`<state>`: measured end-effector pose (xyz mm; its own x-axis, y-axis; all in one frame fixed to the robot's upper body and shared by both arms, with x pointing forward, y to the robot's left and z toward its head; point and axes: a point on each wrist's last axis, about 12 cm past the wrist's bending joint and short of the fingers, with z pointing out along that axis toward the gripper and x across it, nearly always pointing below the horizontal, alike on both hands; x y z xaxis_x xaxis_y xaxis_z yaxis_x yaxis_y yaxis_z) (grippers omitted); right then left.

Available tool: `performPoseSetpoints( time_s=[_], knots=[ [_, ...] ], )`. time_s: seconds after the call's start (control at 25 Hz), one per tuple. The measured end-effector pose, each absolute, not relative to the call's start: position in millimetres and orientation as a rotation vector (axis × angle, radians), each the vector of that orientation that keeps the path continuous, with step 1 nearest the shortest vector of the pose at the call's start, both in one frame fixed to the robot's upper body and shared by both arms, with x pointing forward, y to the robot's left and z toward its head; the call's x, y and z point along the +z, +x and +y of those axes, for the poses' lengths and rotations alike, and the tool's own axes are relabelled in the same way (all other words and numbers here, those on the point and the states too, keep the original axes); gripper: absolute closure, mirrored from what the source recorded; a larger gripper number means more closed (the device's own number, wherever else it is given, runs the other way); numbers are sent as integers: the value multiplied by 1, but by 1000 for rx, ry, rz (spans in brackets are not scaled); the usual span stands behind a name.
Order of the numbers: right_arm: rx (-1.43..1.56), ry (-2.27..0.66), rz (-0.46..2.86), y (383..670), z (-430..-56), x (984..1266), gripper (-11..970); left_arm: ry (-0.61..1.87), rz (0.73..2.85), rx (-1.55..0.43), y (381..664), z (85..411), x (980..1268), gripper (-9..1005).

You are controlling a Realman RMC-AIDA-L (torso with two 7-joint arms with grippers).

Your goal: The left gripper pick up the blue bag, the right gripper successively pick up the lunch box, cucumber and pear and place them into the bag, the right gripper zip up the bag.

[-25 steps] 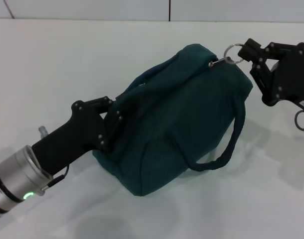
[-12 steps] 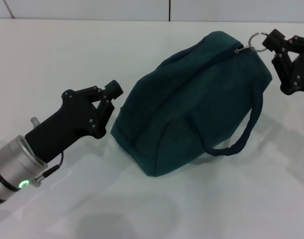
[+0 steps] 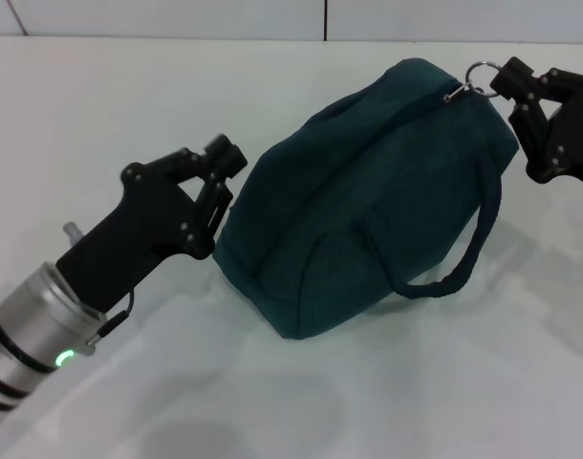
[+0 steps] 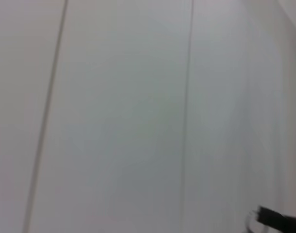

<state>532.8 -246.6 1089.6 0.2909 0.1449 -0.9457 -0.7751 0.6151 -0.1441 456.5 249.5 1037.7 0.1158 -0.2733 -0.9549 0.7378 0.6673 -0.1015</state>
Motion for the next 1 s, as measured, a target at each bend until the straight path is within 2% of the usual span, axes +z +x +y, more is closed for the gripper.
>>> performPoseSetpoints(
  time_s=[0.16, 0.4, 0.6, 0.84, 0.92, 1.0],
  knots=[
    [684, -680, 1110, 533, -246, 1090, 945, 435, 1226, -757, 452, 245, 1037, 952],
    [686, -684, 1100, 533, -245, 1092, 945, 465, 1266, -869, 461, 243, 1039, 748],
    [691, -686, 1094, 534, -244, 1093, 945, 475, 1313, -895, 477, 238, 1041, 517],
    [701, -684, 1097, 534, -243, 1093, 946, 485, 1355, -905, 486, 237, 1040, 357],
    [702, -684, 1098, 534, -244, 1093, 946, 485, 1358, -906, 486, 237, 1040, 485],
    [702, -683, 1100, 534, -244, 1092, 946, 486, 1361, -906, 486, 237, 1040, 518]
  ],
)
